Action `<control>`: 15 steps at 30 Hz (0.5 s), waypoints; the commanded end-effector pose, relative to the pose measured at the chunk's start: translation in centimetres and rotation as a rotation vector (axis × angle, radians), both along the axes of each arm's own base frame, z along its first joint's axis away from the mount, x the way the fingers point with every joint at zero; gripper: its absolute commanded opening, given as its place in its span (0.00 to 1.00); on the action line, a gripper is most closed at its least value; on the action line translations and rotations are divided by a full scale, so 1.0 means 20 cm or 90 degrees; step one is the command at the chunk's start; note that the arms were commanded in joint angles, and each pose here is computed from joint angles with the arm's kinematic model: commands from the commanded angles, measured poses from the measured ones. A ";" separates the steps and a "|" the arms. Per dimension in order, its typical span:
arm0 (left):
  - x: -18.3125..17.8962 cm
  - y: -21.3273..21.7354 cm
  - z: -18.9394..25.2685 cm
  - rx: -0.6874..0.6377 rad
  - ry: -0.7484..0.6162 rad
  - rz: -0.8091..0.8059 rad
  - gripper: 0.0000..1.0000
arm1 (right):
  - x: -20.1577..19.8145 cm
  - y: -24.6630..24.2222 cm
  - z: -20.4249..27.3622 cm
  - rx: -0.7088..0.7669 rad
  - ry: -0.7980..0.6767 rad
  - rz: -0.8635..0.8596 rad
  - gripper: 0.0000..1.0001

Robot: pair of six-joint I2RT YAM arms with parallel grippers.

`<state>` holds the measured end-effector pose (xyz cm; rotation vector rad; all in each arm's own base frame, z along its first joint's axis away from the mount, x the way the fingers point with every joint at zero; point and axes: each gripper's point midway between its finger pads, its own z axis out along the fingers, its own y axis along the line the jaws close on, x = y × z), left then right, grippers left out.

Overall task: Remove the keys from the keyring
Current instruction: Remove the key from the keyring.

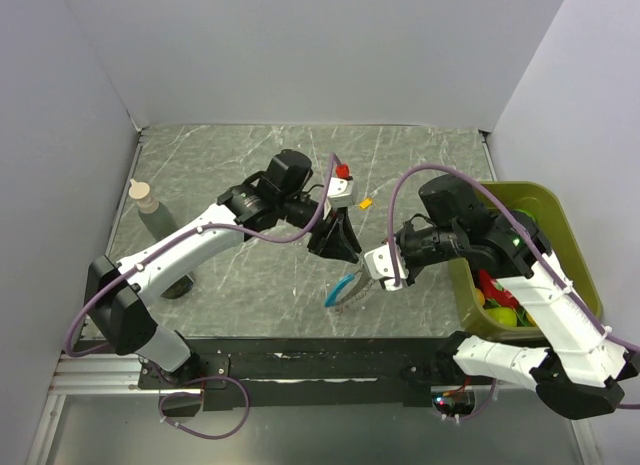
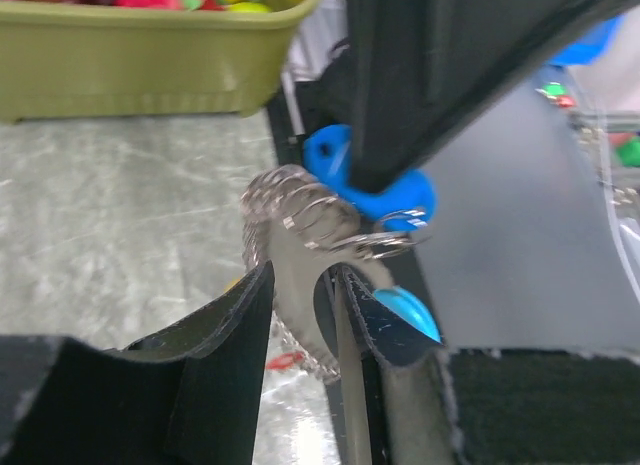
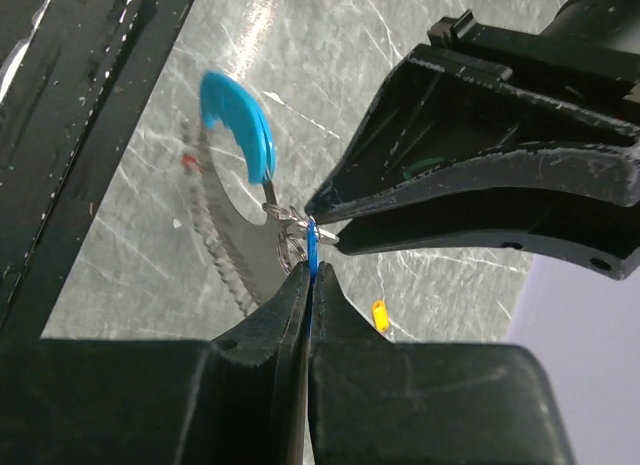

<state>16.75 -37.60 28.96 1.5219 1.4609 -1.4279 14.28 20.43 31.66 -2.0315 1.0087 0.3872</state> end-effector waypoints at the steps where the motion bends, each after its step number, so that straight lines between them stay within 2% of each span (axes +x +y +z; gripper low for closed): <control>1: -0.10 0.01 0.17 -0.055 -0.003 -0.081 0.37 | 0.00 0.03 0.10 0.033 -0.042 0.019 0.00; 15: -0.18 0.03 0.17 -0.061 0.016 -0.132 0.35 | 0.05 0.02 0.11 0.032 -0.062 -0.010 0.00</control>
